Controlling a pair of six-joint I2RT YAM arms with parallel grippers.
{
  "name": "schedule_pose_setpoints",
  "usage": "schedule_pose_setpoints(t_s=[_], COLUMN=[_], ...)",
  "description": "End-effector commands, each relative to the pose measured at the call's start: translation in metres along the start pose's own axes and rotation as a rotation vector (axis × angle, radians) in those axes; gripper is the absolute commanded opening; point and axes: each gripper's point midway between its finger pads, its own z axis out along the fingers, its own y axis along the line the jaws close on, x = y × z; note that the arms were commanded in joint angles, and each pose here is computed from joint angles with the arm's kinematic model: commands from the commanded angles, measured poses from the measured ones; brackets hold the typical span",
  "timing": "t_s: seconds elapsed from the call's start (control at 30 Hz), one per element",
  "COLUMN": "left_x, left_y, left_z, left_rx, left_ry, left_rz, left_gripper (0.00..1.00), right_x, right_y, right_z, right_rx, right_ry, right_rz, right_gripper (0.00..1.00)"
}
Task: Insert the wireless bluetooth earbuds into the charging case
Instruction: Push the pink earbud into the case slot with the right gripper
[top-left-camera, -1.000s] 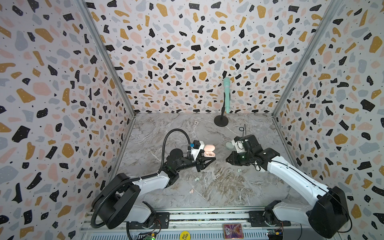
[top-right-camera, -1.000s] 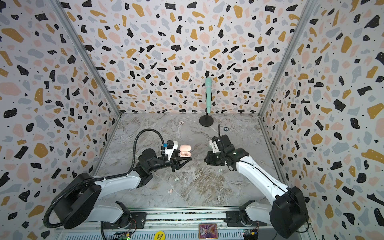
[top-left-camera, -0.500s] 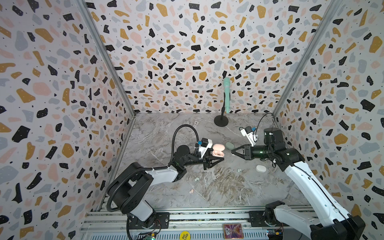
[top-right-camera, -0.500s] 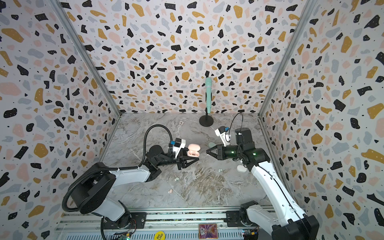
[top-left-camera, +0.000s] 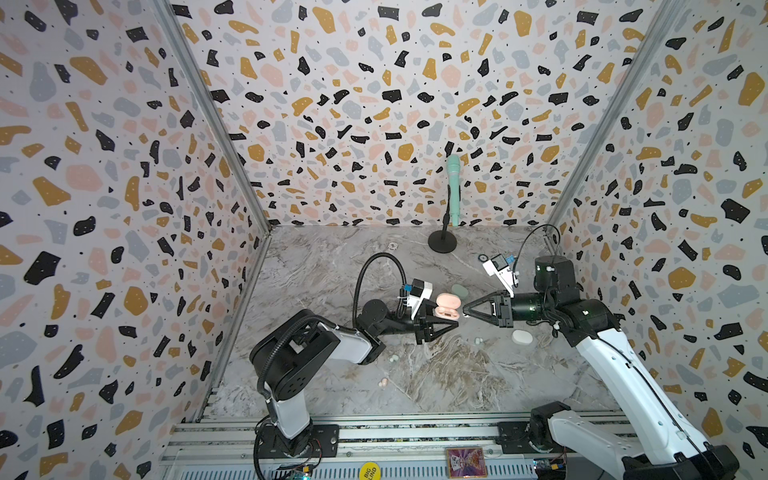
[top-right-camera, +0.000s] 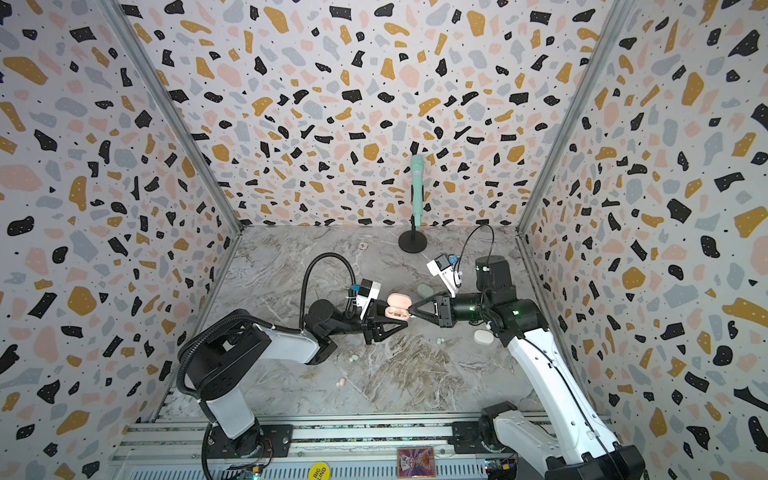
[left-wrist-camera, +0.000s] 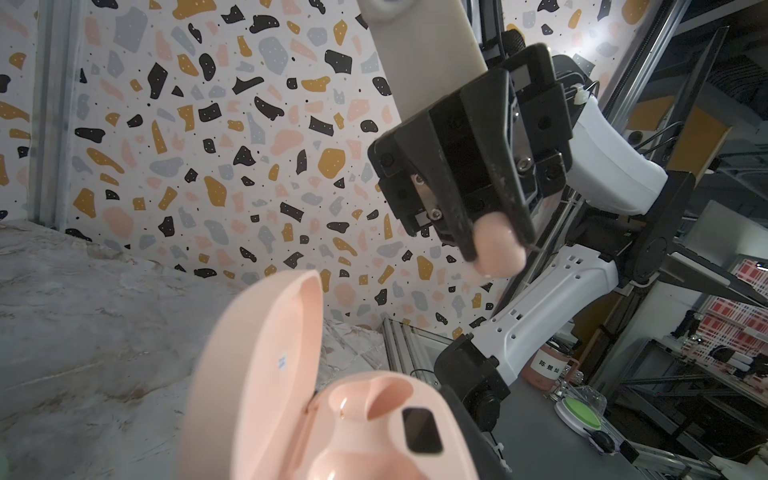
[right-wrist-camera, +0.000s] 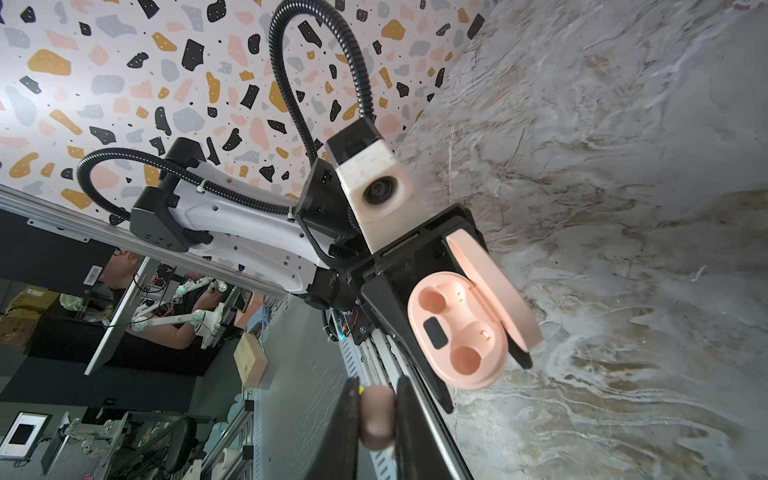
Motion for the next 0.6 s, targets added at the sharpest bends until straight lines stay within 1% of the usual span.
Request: schedule_pose_setpoints(t_s=[0.0, 0.27, 0.57], left_x=[-0.038, -0.034, -0.032], left_y=[-0.034, -0.038, -0.042], left_z=[0.005, 0.009, 0.009], left_rx=[0.113, 0.09, 0.085], left_ry=[-0.104, -0.061, -0.04], left_rz=[0.175, 0.228, 0.253], left_gripper=[0.11, 0.11, 0.1], right_x=[0.0, -0.002, -0.002], right_y=[0.009, 0.005, 0.007], right_z=[0.004, 0.01, 0.014], right_rx=[-0.028, -0.026, -0.036], right_ry=[0.008, 0.01, 0.008], right_rz=[-0.037, -0.027, -0.022], right_gripper=[0.13, 0.12, 0.13])
